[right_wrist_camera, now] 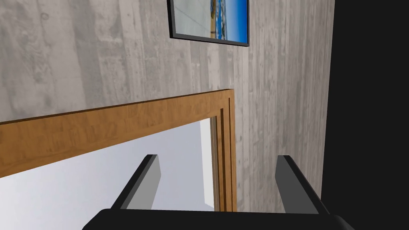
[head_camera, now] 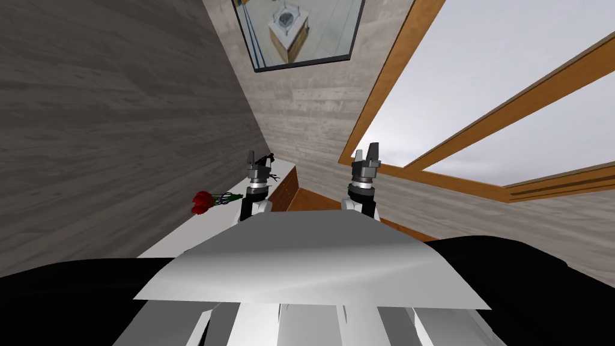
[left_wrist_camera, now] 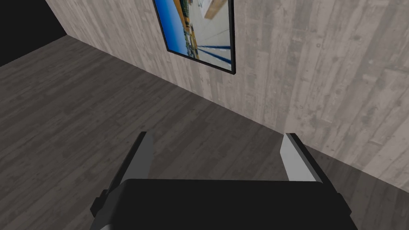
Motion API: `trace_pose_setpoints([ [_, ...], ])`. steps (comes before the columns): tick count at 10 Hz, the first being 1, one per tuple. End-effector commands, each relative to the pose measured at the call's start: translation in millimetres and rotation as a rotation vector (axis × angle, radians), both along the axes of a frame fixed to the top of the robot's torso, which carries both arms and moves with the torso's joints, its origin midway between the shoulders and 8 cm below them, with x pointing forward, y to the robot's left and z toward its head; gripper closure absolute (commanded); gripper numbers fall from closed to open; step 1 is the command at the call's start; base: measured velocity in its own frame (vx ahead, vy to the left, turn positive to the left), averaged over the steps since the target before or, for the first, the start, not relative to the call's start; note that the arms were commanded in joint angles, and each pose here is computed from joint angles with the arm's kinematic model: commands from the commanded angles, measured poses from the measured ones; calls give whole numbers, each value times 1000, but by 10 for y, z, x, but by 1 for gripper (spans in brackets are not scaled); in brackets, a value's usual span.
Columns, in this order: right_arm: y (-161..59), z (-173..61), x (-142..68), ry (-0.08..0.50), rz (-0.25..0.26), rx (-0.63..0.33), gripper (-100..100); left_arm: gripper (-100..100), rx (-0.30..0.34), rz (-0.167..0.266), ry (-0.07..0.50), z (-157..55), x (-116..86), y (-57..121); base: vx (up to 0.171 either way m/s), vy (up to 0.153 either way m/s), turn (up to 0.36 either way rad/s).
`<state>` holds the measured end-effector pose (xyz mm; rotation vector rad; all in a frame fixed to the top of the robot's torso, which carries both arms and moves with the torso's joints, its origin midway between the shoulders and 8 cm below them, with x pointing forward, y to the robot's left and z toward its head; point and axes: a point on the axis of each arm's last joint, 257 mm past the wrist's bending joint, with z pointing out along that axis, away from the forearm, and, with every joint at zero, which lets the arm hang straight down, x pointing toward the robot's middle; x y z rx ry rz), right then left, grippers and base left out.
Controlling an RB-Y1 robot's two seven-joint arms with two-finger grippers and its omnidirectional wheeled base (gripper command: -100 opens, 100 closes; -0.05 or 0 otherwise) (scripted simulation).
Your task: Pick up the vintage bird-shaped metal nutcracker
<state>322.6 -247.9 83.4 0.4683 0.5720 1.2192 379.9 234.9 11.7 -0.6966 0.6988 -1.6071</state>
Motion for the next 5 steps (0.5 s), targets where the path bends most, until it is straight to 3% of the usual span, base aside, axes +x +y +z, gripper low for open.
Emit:
trace_pose_setpoints([
  [1, 0, 0, 0, 0, 0, 0, 0, -100, -11, -10, 18, -74, 54, 23, -107, 6, -19],
  [4, 0, 0, 0, 0, 0, 0, 0, -100, -32, -55, 110, -388, 362, 12, -108, 27, -76],
  [5, 0, 0, 0, 0, 0, 0, 0, -100, -46, -56, 119, -426, 377, 35, -98, 28, -25],
])
